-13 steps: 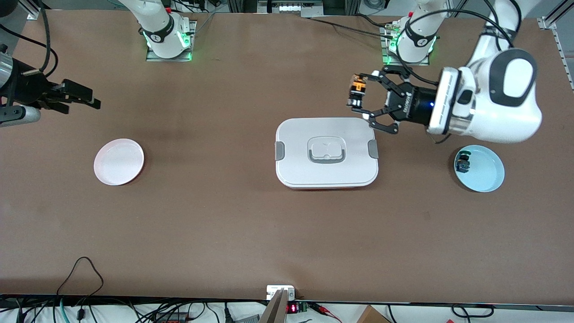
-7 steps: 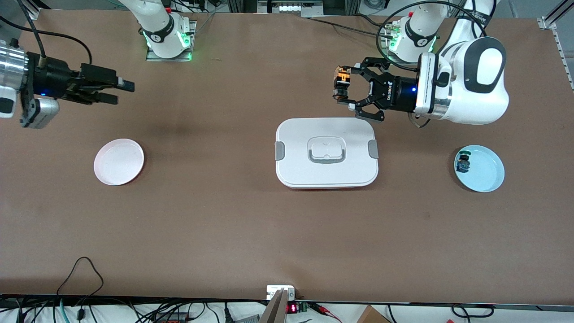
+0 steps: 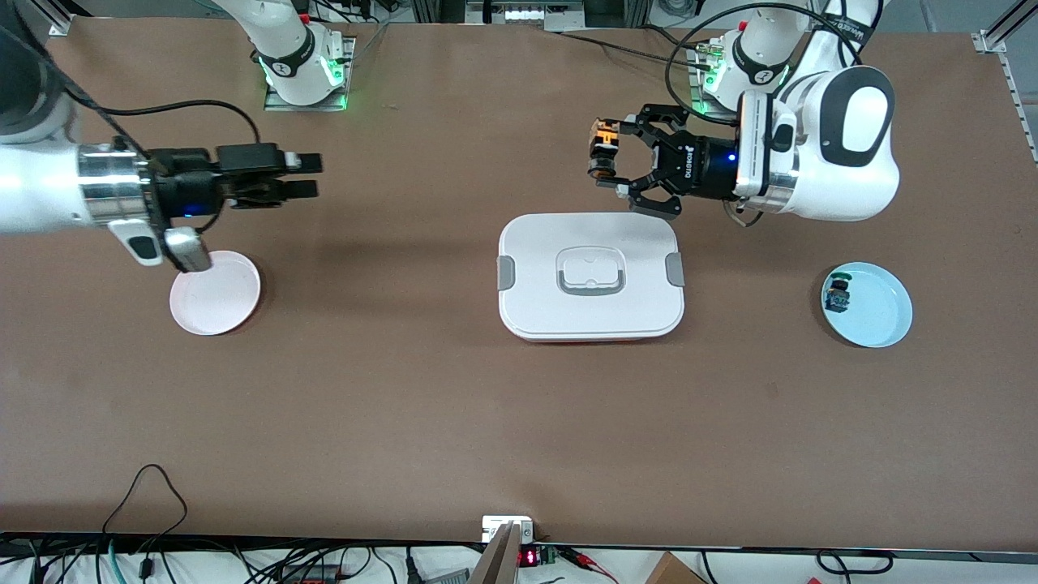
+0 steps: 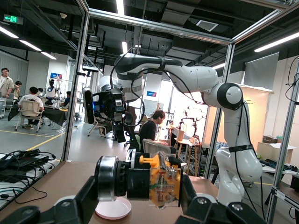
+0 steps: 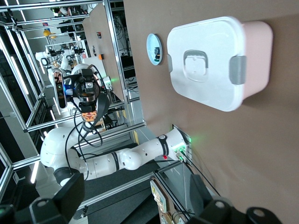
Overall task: Transfer orange switch to right arm and place
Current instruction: 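Bring the left and right grippers together above the white box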
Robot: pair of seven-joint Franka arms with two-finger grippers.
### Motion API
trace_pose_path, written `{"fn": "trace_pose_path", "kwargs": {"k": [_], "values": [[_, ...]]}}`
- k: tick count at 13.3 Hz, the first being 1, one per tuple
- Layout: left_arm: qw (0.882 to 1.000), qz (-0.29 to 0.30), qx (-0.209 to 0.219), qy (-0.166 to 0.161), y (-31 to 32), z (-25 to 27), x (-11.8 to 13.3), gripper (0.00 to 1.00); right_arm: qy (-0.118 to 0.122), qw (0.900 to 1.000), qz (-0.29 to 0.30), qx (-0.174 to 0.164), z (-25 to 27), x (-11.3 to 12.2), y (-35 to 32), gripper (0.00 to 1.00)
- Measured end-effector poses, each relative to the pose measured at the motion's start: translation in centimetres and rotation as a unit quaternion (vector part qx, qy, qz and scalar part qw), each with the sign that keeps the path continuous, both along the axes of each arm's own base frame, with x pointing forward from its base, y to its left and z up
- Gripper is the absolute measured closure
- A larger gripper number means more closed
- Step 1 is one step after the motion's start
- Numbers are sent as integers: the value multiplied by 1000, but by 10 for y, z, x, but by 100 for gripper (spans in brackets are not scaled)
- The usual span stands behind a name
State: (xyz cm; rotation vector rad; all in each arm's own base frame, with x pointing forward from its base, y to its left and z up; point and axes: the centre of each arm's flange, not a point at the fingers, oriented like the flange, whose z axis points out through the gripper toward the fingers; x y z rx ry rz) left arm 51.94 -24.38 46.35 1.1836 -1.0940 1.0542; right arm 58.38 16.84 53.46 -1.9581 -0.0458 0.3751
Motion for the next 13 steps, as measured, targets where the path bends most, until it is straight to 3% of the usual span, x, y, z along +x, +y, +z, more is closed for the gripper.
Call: {"fn": "trace_pose_path", "kwargs": {"k": [3, 8, 13], "values": [[1000, 5, 20, -6, -24, -1, -9, 27, 27, 998, -10, 52, 2, -5, 56, 0], [1000, 12, 21, -6, -34, 0, -15, 27, 55, 993, -36, 101, -17, -8, 121, 0], [999, 17, 23, -21, -31, -2, -13, 27, 73, 988, -71, 117, -31, -35, 197, 0]]}}
